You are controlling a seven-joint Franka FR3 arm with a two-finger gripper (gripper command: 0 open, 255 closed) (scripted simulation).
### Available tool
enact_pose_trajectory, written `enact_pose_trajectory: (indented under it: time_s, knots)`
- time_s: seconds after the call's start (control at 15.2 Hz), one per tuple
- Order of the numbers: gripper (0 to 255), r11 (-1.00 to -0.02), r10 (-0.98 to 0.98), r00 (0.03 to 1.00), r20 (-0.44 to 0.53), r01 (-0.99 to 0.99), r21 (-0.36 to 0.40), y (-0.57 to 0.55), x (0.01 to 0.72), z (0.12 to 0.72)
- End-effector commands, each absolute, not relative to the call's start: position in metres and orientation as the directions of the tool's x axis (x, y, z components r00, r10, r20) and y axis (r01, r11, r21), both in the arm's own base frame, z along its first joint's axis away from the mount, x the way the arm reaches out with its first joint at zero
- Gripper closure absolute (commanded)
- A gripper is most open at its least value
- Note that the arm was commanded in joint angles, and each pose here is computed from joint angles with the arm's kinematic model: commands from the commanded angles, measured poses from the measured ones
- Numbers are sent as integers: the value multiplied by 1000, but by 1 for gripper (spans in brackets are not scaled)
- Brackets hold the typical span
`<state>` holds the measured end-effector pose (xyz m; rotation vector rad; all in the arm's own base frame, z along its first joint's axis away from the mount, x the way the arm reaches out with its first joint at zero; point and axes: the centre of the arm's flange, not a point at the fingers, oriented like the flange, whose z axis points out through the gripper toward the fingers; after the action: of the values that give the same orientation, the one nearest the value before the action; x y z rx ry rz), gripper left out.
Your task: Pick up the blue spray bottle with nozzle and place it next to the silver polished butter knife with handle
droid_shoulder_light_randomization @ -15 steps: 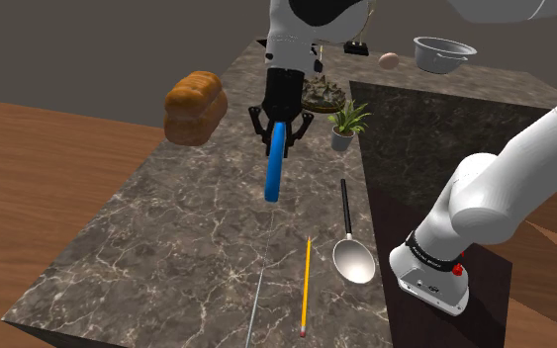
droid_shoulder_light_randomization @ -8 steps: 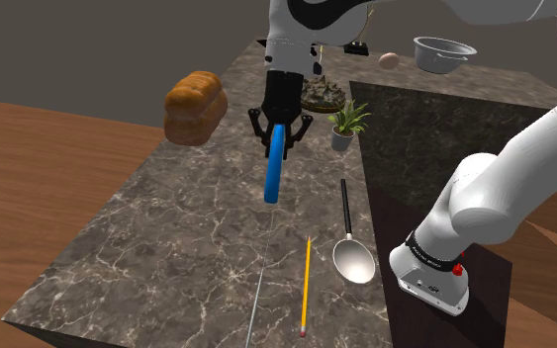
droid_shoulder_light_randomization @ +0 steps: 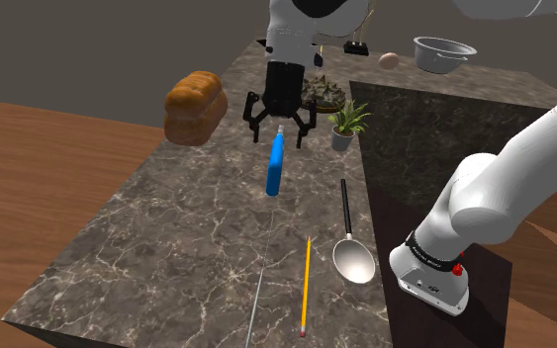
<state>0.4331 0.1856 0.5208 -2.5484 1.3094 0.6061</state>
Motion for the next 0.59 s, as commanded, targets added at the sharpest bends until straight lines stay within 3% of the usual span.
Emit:
enact_pose_trajectory:
  time_s: [0.0,0.53]
  knots:
    - [0,-582,-726,520,-451,-813,0,176,439,542]
    - [0,-582,-726,520,-451,-813,0,172,442,551]
